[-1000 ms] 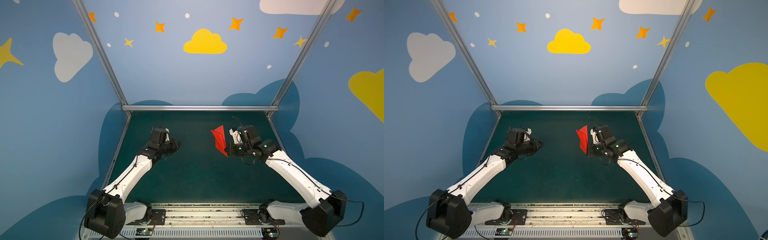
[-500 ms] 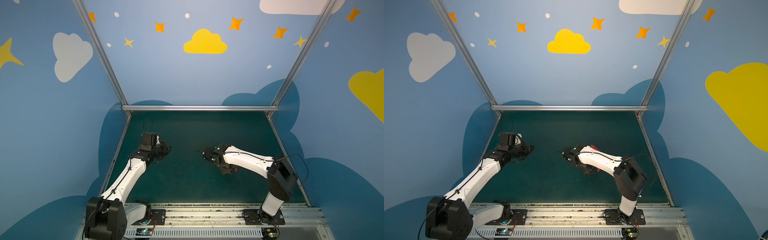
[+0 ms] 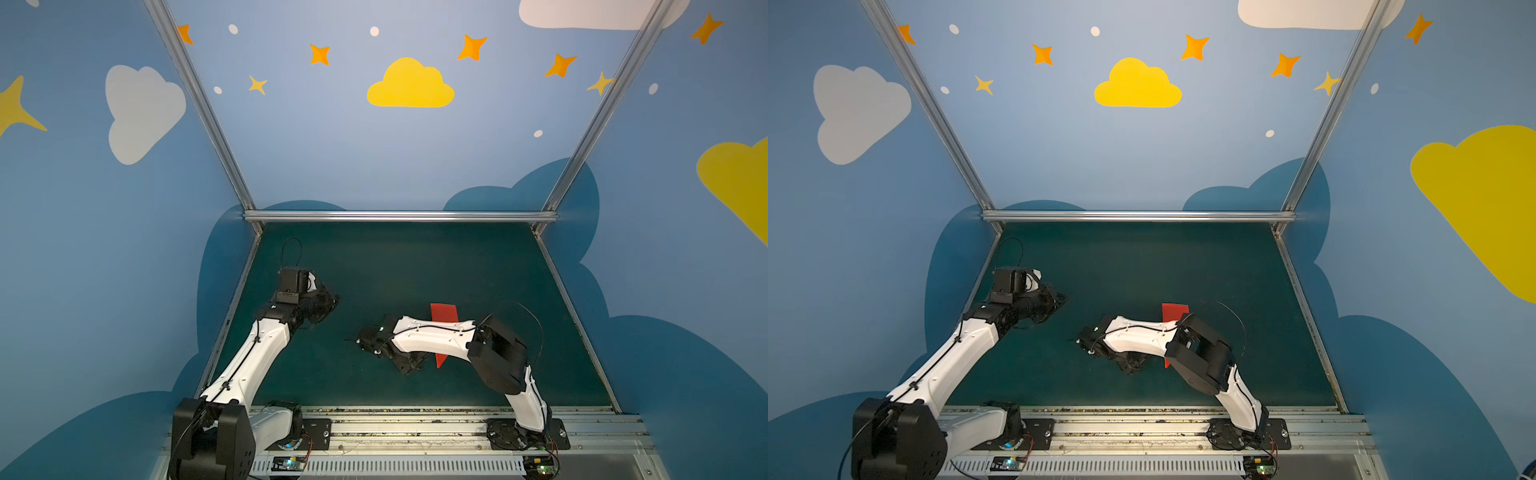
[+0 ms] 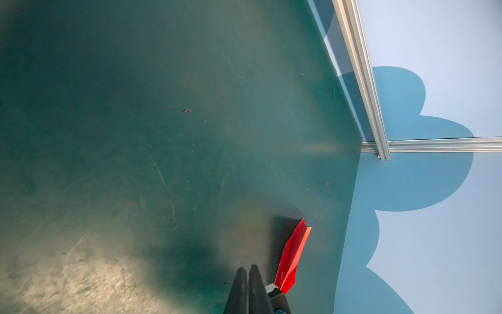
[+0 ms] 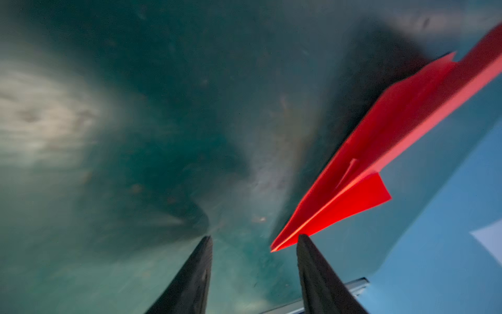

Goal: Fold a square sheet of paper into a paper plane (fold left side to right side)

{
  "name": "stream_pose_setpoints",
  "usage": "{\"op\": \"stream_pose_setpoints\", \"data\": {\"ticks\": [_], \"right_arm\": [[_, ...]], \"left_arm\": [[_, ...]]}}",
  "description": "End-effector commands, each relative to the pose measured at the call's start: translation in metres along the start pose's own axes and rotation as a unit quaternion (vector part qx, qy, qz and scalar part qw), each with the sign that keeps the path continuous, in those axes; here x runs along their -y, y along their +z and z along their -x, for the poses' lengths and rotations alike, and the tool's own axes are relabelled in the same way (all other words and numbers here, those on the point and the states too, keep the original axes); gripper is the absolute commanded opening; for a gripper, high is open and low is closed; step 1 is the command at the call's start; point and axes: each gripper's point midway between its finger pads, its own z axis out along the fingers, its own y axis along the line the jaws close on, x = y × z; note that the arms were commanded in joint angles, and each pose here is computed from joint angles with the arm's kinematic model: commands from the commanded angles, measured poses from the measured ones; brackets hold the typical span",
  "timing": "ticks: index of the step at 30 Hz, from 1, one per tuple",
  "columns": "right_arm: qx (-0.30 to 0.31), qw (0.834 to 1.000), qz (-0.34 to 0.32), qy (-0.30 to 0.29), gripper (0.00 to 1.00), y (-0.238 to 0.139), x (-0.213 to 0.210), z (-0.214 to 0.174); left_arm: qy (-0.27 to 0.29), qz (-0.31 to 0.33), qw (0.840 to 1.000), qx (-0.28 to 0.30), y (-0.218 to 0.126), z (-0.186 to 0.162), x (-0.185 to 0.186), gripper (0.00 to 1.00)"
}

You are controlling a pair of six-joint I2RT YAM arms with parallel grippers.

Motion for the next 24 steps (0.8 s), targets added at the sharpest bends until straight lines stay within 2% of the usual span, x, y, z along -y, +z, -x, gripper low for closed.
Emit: {"op": "stream_pose_setpoints", "data": {"ticks": [1, 5, 11, 13, 20, 24], "right_arm": [[0.036, 0.991, 0.120, 0.046, 0.53, -0.031, 0.007, 0.009], [0.062, 0.969, 0.206, 0.121, 0.52, -0.042, 0.048, 0.001], [0.113, 0.914, 0.289, 0.262, 0.53, -0.036, 0.123, -0.018], [0.123, 0.890, 0.314, 0.305, 0.53, -0.029, 0.141, -0.022], [0.128, 0.779, 0.441, 0.428, 0.53, 0.002, 0.177, -0.031], [0.127, 0.743, 0.477, 0.452, 0.53, 0.015, 0.180, -0.031]], "left_arm": [[0.021, -0.019, 0.999, -0.019, -0.003, -0.009, 0.005, 0.09], [0.037, -0.031, 0.997, -0.054, 0.003, -0.033, 0.015, 0.10], [0.100, -0.049, 0.988, -0.109, 0.030, -0.099, 0.056, 0.13], [0.116, -0.055, 0.984, -0.125, 0.041, -0.121, 0.071, 0.14], [0.185, -0.066, 0.960, -0.200, 0.092, -0.208, 0.126, 0.13], [0.209, -0.067, 0.945, -0.242, 0.123, -0.247, 0.145, 0.11]]}}
